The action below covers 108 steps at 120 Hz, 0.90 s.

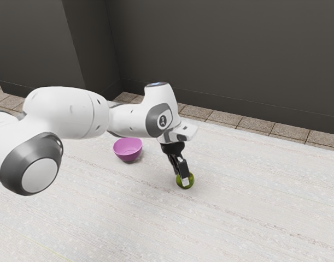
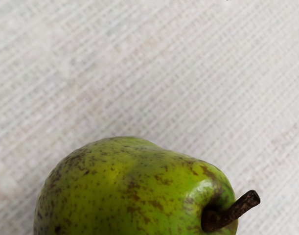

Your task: Place the pear in the bowl.

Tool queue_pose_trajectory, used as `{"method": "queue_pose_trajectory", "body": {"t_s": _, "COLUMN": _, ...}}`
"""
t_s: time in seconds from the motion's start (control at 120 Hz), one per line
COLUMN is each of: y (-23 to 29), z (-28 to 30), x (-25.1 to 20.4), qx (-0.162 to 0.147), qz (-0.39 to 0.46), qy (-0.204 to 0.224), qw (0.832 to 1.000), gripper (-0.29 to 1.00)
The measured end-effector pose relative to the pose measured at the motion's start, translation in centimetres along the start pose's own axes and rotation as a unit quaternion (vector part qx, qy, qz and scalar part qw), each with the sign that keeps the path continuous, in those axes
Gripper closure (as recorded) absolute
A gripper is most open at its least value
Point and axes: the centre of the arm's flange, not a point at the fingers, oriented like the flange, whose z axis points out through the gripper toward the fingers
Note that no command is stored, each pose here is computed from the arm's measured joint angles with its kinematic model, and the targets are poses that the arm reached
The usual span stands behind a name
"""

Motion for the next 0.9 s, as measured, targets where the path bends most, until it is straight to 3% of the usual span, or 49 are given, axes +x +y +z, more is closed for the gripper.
{"method": "queue_pose_trajectory", "body": {"t_s": 0.9, "y": -1.0, "z": 1.5, "x": 0.4, "qx": 0.001, "qz": 0.041, "qy": 0.012, "qw": 0.999, "gripper": 0.26}}
